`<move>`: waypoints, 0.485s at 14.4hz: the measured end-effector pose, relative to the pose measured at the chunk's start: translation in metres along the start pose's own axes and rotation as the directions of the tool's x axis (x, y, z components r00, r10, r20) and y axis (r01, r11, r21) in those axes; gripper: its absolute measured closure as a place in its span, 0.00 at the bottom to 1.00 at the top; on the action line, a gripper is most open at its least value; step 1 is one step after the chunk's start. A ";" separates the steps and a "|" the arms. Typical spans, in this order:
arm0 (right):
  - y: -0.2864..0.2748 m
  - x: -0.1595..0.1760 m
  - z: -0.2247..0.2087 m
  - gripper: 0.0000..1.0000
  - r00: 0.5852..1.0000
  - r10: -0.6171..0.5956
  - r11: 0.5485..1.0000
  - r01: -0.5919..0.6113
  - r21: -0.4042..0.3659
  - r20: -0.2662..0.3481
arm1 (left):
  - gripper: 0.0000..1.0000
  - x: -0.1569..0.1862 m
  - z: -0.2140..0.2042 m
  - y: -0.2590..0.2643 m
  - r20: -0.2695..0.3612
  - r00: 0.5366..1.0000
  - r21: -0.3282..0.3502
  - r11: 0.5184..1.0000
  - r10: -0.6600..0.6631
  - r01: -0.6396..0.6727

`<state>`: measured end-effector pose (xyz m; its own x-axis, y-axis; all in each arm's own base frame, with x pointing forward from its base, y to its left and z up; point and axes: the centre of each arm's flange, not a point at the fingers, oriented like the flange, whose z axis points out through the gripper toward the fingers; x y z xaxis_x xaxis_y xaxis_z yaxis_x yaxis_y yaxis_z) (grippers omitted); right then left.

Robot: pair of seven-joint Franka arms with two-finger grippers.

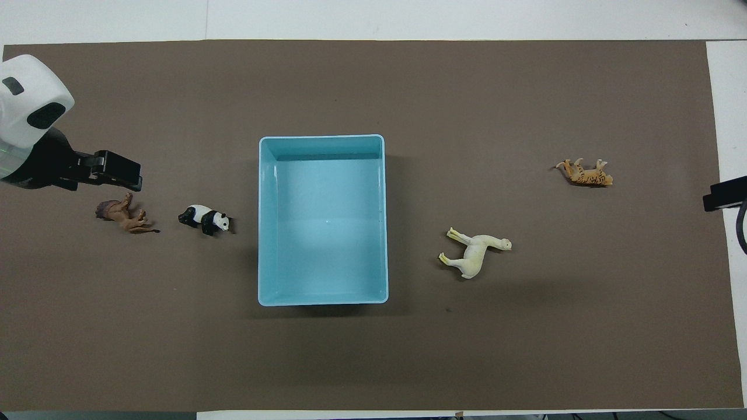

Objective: Put all toys into storage box
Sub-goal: 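Reach the left gripper down and grasp the black-and-white panda figure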

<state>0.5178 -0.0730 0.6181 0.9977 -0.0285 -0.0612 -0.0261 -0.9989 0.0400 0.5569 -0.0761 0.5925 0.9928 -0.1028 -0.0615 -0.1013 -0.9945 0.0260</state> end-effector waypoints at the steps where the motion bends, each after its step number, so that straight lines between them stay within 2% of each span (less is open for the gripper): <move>1: 0.000 0.000 0.000 0.00 1.000 0.000 1.000 0.000 0.000 0.000 | 0.00 0.000 0.000 0.000 0.000 1.000 0.000 1.000 0.000 0.000; 7: 0.000 0.000 0.000 0.00 1.000 0.000 1.000 0.000 0.000 0.000 | 0.00 -0.005 0.009 -0.003 0.018 1.000 0.002 1.000 -0.005 0.005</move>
<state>0.5178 -0.0730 0.6181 0.9977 -0.0285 -0.0612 -0.0261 -0.9989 0.0400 0.5514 -0.0730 0.5840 0.9921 -0.0977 -0.0793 -0.0961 -0.9951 0.0233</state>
